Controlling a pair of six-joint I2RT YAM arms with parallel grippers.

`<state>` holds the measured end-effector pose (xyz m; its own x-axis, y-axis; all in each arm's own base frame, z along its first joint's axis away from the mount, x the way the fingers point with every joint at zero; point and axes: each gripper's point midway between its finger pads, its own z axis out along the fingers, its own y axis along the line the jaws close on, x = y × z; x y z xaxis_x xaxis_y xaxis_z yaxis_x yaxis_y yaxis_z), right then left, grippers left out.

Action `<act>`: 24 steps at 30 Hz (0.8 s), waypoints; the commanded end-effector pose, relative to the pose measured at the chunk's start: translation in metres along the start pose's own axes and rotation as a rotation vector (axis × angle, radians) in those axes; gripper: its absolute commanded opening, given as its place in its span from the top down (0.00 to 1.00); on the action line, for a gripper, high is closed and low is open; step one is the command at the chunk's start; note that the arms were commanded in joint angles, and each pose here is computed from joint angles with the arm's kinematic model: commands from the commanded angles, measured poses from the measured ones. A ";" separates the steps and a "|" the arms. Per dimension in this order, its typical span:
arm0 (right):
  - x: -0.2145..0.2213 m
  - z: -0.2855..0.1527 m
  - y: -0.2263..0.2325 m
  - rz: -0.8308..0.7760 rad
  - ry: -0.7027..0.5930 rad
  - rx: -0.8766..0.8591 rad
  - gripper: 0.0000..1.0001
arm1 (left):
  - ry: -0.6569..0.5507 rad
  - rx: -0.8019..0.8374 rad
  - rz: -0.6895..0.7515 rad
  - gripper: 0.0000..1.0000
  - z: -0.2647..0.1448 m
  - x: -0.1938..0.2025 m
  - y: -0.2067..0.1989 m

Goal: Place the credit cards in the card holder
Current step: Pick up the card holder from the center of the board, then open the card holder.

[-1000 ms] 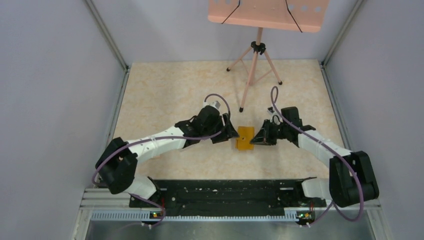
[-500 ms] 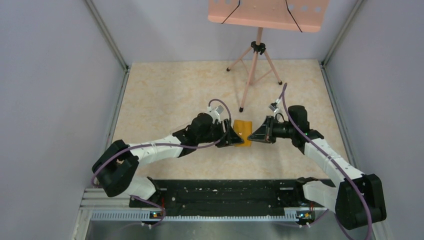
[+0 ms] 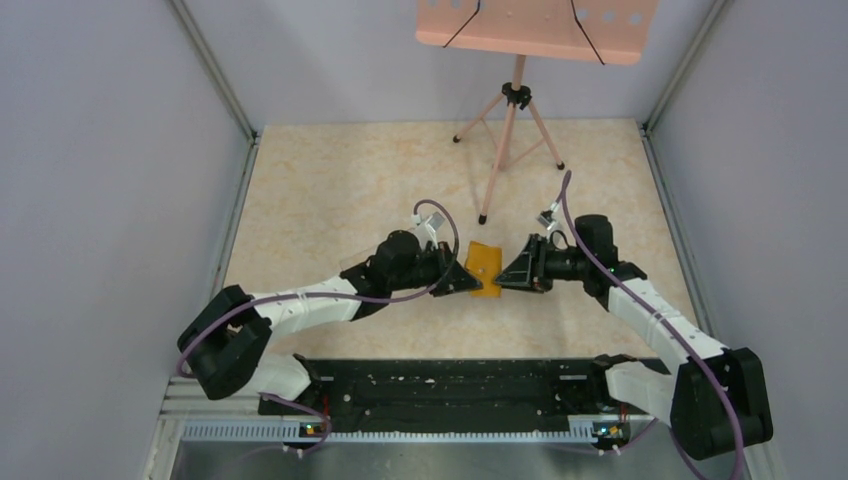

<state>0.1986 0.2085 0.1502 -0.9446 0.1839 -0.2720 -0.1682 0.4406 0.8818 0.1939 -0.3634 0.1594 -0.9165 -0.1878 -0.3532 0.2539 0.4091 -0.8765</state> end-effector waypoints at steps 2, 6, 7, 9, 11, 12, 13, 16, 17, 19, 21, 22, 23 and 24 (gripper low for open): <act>-0.017 -0.009 0.008 -0.127 -0.063 0.065 0.38 | -0.064 0.053 0.061 1.00 -0.014 -0.011 -0.021; -0.021 -0.013 0.013 -0.145 -0.076 0.037 0.20 | -0.047 0.079 0.084 1.00 -0.024 -0.005 -0.027; -0.020 -0.013 0.015 -0.151 -0.070 0.020 0.18 | -0.041 0.086 0.088 1.00 -0.025 -0.004 -0.029; -0.016 -0.012 0.018 -0.152 -0.054 -0.012 0.17 | -0.022 0.125 0.102 1.00 -0.028 0.001 -0.036; -0.015 -0.011 0.026 -0.170 -0.045 -0.078 0.17 | 0.002 0.164 0.111 1.00 -0.030 0.006 -0.042; -0.014 -0.011 0.031 -0.175 -0.041 -0.112 0.17 | 0.011 0.184 0.117 1.00 -0.031 0.008 -0.046; -0.013 -0.011 0.037 -0.174 -0.036 -0.146 0.17 | 0.021 0.201 0.121 1.00 -0.031 0.011 -0.049; -0.013 -0.012 0.050 -0.195 -0.035 -0.227 0.18 | 0.028 0.244 0.129 1.00 -0.034 0.015 -0.056; -0.013 -0.013 0.053 -0.198 -0.034 -0.245 0.20 | 0.024 0.248 0.127 1.00 -0.035 0.016 -0.056; -0.013 -0.015 0.060 -0.209 -0.029 -0.279 0.25 | 0.012 0.251 0.120 1.00 -0.035 0.015 -0.055; -0.011 -0.016 0.065 -0.216 -0.021 -0.304 0.37 | 0.011 0.253 0.117 1.00 -0.035 0.015 -0.054; -0.010 -0.016 0.066 -0.220 -0.017 -0.312 0.45 | 0.017 0.254 0.117 1.00 -0.035 0.016 -0.054; -0.009 -0.017 0.068 -0.223 -0.015 -0.319 0.53 | 0.021 0.255 0.117 1.00 -0.034 0.017 -0.054; -0.009 -0.018 0.069 -0.228 -0.015 -0.322 0.63 | 0.026 0.253 0.115 1.00 -0.033 0.018 -0.053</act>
<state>0.1963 0.2180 0.1952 -0.9032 0.1527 -0.4012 -0.3549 0.2602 0.8980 0.1572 -0.3544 0.1826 -0.9081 -0.1137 -0.4029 0.3589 0.2840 -0.8891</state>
